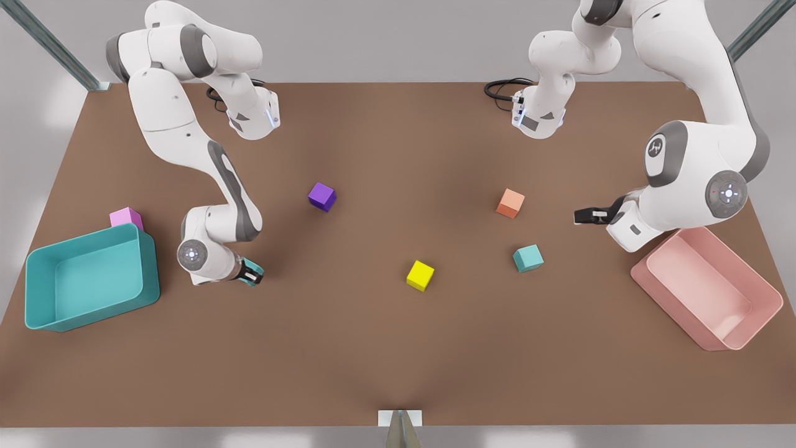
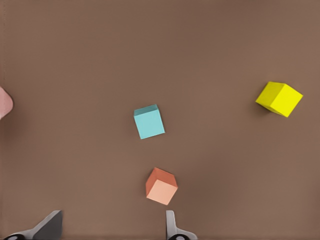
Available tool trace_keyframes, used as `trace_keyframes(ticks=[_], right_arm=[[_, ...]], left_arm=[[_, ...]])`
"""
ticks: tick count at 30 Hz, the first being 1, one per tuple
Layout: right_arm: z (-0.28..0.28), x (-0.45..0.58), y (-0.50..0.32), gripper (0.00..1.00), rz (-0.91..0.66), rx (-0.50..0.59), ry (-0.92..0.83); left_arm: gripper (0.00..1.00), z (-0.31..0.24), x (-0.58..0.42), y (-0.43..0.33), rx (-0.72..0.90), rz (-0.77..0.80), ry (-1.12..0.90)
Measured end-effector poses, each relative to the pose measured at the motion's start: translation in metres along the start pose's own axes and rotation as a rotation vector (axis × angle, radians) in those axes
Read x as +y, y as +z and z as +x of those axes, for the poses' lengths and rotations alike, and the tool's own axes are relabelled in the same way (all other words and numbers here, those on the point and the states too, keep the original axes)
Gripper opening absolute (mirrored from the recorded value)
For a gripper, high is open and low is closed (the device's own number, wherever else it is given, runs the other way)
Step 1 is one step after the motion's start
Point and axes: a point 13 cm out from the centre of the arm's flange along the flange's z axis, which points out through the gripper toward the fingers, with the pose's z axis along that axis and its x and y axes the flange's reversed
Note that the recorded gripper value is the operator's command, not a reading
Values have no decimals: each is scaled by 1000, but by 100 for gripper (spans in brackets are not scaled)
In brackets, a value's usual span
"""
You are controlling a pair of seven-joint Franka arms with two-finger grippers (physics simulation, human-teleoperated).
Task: Stack the two blue cubes on top of each other
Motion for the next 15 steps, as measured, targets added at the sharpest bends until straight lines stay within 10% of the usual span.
trace_keyframes(ticks=[15], right_arm=[[275, 300, -29, 71, -146, 43, -277]], left_arm=[[100, 4, -19, 30, 46, -22, 21]])
